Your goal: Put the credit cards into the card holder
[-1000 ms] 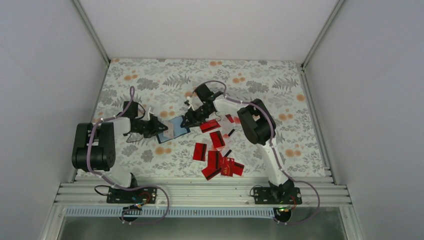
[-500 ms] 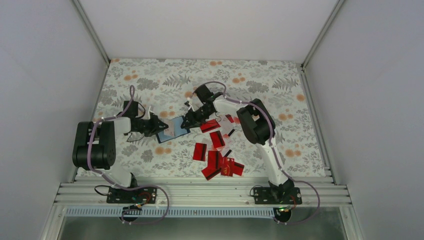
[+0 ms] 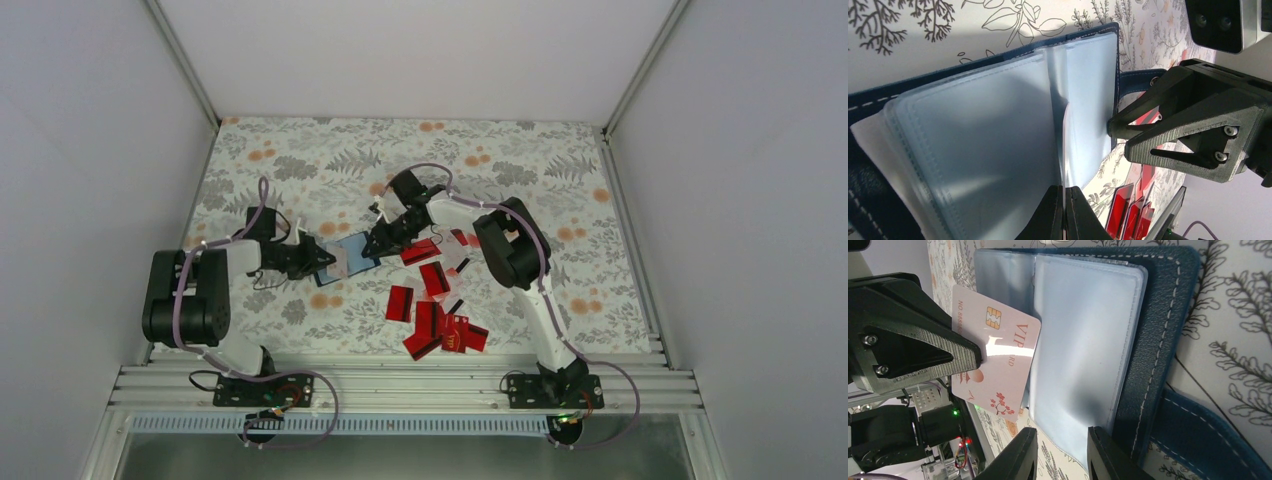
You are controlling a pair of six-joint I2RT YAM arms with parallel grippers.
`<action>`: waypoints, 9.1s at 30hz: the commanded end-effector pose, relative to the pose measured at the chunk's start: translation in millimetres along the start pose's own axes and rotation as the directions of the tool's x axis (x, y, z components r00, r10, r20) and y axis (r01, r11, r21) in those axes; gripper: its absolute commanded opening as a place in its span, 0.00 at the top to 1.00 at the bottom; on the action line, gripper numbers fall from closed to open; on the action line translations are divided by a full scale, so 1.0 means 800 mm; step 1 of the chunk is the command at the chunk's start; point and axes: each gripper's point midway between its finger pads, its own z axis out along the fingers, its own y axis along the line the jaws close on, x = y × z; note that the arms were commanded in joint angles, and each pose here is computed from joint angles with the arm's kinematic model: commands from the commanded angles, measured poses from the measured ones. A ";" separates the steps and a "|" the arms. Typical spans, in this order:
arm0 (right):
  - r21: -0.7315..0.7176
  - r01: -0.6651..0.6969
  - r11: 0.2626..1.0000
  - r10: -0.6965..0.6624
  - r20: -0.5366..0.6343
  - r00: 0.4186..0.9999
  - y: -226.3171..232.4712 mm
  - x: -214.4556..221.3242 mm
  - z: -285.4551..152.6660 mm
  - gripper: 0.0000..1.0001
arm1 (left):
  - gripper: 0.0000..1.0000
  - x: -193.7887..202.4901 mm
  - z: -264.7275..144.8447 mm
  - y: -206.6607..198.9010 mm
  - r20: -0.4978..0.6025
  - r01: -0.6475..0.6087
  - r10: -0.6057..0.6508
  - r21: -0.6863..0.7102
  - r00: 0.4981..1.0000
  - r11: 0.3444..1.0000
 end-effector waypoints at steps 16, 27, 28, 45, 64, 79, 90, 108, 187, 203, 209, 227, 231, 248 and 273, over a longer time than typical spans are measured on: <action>0.011 -0.029 1.000 0.030 -0.055 0.998 -0.029 0.019 0.015 0.73 | 0.98 0.001 0.007 0.014 -0.023 0.033 -0.033 -0.027 0.999 0.999; 0.013 -0.032 0.999 0.032 -0.067 0.997 -0.033 0.024 0.017 0.73 | 0.98 -0.016 0.011 0.008 -0.002 0.011 -0.011 -0.004 1.000 1.000; 0.013 -0.032 0.999 0.033 -0.068 0.997 -0.033 0.024 0.017 0.73 | 0.98 -0.017 0.012 0.008 0.000 0.010 -0.010 -0.003 1.000 1.000; 0.013 -0.040 0.999 0.041 -0.075 0.996 -0.038 0.019 0.021 0.74 | 0.98 -0.031 0.016 -0.008 0.007 -0.045 0.045 0.075 0.999 0.996; 0.012 -0.051 0.999 0.051 -0.081 0.995 -0.043 0.017 0.027 0.74 | 0.98 -0.033 0.017 -0.024 -0.001 -0.098 0.099 0.146 0.995 0.984; 0.012 -0.057 0.998 0.057 -0.093 0.994 -0.045 0.022 0.028 0.75 | 0.98 -0.049 0.028 -0.014 0.007 -0.146 0.146 0.129 0.989 0.981; 0.013 -0.060 0.998 0.061 -0.097 0.993 -0.047 0.023 0.029 0.75 | 0.98 -0.049 0.031 -0.010 0.028 -0.140 0.137 0.120 0.990 0.983; -0.027 -0.025 0.999 0.025 -0.023 0.999 -0.004 -0.018 -0.008 0.74 | 0.98 -0.036 0.055 -0.006 0.022 -0.085 0.085 -0.005 0.996 0.996; 0.043 -0.070 0.997 0.068 0.037 0.997 -0.039 -0.005 -0.018 0.79 | 0.44 -0.021 0.067 0.003 -0.061 -0.089 0.069 -0.424 0.996 0.901; -0.024 -0.052 0.998 0.053 0.061 0.997 -0.019 -0.019 -0.022 0.79 | 0.18 -0.001 0.076 0.010 -0.088 -0.087 0.036 -0.681 0.995 0.728; -0.051 -0.047 0.998 0.050 0.069 0.996 -0.013 -0.019 -0.024 0.80 | 0.13 0.003 0.092 0.003 -0.076 -0.072 0.029 -0.666 0.997 0.742; -0.018 -0.053 0.998 0.054 0.077 0.996 -0.019 -0.015 -0.028 0.81 | 0.28 0.015 0.107 -0.031 -0.072 -0.109 0.082 -0.633 0.994 0.766; -0.010 -0.046 0.999 0.047 0.084 0.995 -0.015 -0.016 -0.034 0.81 | 0.22 0.014 0.111 -0.060 -0.083 -0.140 0.113 -0.555 0.990 0.820; 0.037 -0.015 0.999 0.011 0.109 0.994 0.003 -0.017 -0.068 0.80 | 0.20 0.012 0.064 -0.116 -0.034 -0.169 0.169 -0.394 0.985 0.903; -0.126 -0.162 0.979 0.170 0.055 0.984 0.018 0.005 -0.041 0.67 | 0.91 -0.025 0.043 -0.024 -0.125 -0.304 0.285 -0.567 0.950 0.765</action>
